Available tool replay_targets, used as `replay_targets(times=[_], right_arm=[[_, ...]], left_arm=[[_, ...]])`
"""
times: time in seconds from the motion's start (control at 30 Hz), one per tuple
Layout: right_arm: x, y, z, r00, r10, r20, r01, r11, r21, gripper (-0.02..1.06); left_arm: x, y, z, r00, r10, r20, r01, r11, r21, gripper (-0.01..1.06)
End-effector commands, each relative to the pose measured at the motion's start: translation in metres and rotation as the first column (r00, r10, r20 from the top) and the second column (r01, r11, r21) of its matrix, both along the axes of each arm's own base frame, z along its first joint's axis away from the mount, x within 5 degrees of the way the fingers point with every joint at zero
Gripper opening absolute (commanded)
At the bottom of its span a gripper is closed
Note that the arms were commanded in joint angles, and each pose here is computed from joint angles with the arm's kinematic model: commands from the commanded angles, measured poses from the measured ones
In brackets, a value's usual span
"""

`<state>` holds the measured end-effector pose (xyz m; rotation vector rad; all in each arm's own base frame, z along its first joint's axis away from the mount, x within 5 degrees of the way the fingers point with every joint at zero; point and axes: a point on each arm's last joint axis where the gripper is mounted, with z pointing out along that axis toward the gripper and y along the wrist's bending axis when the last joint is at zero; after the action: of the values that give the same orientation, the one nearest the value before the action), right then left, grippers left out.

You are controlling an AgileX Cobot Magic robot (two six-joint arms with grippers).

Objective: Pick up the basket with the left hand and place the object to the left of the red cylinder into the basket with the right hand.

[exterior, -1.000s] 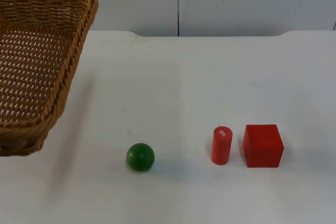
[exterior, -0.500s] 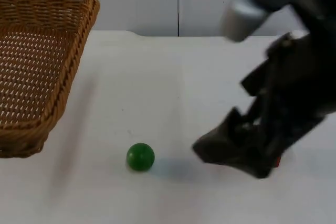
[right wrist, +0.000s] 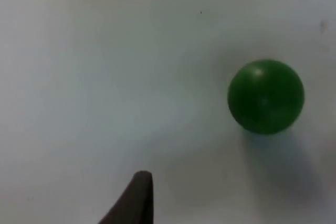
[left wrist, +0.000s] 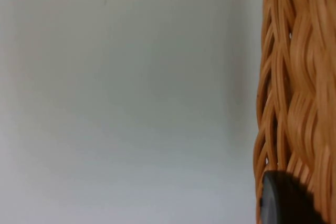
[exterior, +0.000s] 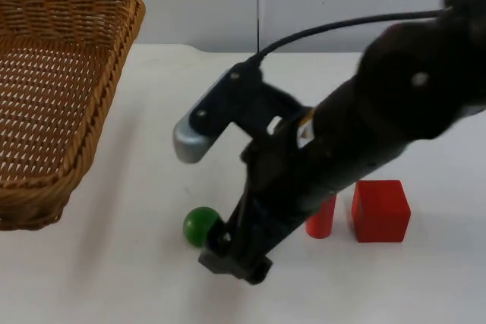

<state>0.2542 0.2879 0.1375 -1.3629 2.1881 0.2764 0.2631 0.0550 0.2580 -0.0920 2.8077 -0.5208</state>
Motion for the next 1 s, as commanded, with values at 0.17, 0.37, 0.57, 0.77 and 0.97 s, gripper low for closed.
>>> replay_targets(times=[0.17,0.37,0.57,0.77,0.97], right_arm=[[0.022,0.027,-0.026,0.999,0.045,-0.026,-0.046,0.998,-0.046,1.00],[0.037,0.042,-0.054,0.998,0.043,-0.041,-0.045,0.997,-0.062,1.00],[0.043,0.048,-0.063,0.999,0.041,-0.036,-0.043,0.997,-0.058,0.81],[0.043,0.047,-0.059,0.999,0.022,-0.050,-0.025,0.998,-0.053,0.29],[0.032,0.038,-0.019,0.994,0.037,-0.100,-0.044,0.996,-0.071,0.00]], left_arm=[[-0.001,-0.001,0.004,1.000,0.007,0.019,-0.006,1.000,-0.012,0.00],[-0.001,-0.001,0.004,1.000,0.007,0.019,-0.006,1.000,-0.012,0.00],[-0.001,-0.001,0.004,1.000,0.007,0.021,-0.007,1.000,-0.011,0.00],[0.000,-0.001,0.004,1.000,0.010,0.025,-0.010,1.000,-0.009,0.00],[0.000,-0.001,0.004,1.000,0.010,0.025,-0.010,1.000,-0.009,0.00]])
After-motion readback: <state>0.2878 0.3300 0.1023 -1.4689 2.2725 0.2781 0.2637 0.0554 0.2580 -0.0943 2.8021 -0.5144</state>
